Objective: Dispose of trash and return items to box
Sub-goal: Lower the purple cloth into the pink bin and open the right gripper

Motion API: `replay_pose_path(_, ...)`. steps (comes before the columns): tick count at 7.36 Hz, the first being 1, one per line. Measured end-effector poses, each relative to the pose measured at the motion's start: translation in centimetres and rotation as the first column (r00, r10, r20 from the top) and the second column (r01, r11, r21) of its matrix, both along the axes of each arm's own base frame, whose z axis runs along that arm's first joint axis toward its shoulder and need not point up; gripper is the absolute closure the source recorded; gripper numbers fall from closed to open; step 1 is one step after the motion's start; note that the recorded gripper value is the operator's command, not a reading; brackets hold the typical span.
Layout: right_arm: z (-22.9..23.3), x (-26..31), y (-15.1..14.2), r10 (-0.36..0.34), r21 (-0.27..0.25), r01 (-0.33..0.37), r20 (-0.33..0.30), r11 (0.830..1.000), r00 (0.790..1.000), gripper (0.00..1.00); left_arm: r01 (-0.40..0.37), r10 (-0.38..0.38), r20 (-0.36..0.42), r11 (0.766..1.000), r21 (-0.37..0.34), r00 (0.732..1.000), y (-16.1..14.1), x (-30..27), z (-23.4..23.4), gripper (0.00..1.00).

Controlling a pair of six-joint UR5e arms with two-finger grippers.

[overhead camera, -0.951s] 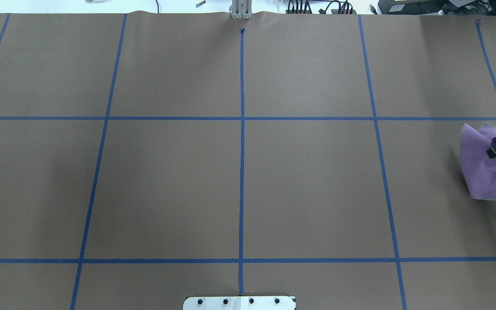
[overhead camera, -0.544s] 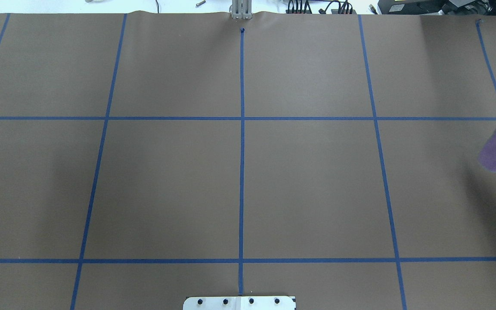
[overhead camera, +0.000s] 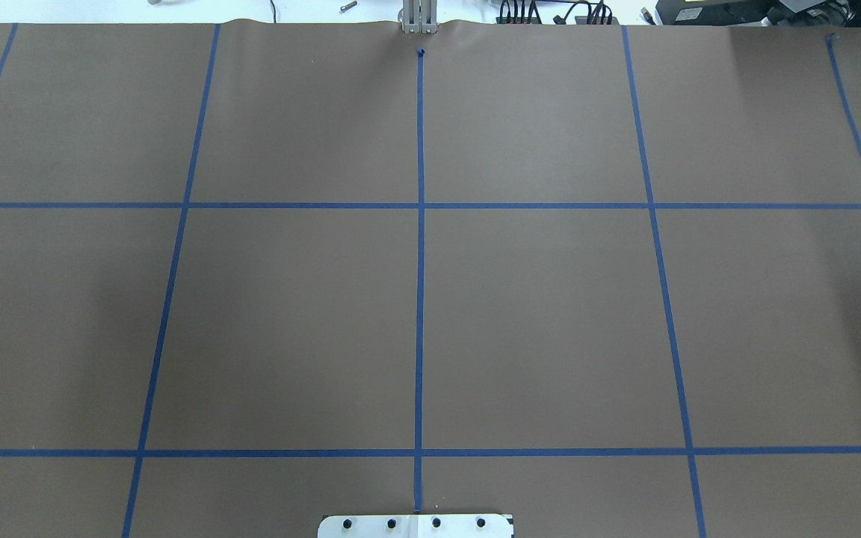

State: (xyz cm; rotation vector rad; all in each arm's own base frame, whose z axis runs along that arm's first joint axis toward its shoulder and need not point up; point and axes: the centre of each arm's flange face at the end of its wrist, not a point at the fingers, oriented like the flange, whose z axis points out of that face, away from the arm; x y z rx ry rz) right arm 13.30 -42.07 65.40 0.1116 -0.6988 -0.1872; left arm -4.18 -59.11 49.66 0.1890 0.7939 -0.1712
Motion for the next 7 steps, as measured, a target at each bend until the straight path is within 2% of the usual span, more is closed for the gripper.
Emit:
replay_pose_path(2, 5.9, 3.3, 0.7, -0.014, -0.042, 0.014, 0.015, 0.999, 1.0, 1.0, -0.001, 0.001, -0.001, 1.0, -0.001, 1.0, 0.0, 0.1, 0.0, 0.02)
replay_pose_path(4, 9.4, 3.7, 1.8, -0.016, -0.1, 0.018, 0.023, 0.995, 1.0, 1.0, -0.003, 0.003, -0.001, 1.0, -0.007, 1.0, 0.0, 0.3, 0.3, 0.02)
replay_pose_path(5, 10.3, 3.7, 2.1, -0.015, -0.119, 0.018, 0.024, 0.993, 1.0, 0.92, -0.004, 0.004, -0.001, 1.0, -0.009, 1.0, 0.0, 0.4, 0.4, 0.02)
replay_pose_path(6, 10.7, 3.7, 2.0, -0.015, -0.129, 0.018, 0.024, 0.992, 1.0, 0.01, -0.004, 0.004, -0.001, 1.0, -0.011, 1.0, 0.0, 0.4, 0.5, 0.02)
replay_pose_path(7, 10.7, 3.7, 1.7, -0.013, -0.131, 0.016, 0.023, 0.991, 1.0, 0.0, -0.005, 0.005, 0.0, 1.0, -0.011, 1.0, 0.0, 0.4, 0.6, 0.02)
